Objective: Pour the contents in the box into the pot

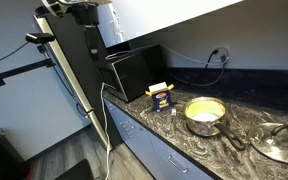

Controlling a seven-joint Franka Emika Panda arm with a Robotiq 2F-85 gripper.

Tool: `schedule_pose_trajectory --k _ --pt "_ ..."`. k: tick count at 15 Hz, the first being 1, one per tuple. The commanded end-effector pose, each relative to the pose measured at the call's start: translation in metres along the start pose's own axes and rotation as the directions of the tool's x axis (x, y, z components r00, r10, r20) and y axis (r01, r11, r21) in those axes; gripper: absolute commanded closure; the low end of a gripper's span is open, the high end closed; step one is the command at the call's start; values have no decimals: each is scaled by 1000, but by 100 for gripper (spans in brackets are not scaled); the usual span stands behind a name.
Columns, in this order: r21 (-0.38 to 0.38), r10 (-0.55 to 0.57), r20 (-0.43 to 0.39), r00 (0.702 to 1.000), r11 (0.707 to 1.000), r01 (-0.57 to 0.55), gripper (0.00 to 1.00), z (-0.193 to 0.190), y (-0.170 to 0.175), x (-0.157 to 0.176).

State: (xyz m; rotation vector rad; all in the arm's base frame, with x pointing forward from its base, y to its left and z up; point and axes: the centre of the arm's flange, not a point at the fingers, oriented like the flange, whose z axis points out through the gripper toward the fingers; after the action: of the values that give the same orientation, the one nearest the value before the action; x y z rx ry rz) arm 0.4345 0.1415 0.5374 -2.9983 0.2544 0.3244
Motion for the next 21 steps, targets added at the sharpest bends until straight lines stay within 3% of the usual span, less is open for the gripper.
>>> schedule_pose_trajectory --k 1,8,12,21 --pt "0 0 0 1000 1000 0 0 0 0 0" --pt "0 0 0 1000 1000 0 0 0 0 0" --pt "-23 -34 4 999 999 34 0 17 -5 17" --pt "-138 -110 58 992 983 118 0 106 -7 69"
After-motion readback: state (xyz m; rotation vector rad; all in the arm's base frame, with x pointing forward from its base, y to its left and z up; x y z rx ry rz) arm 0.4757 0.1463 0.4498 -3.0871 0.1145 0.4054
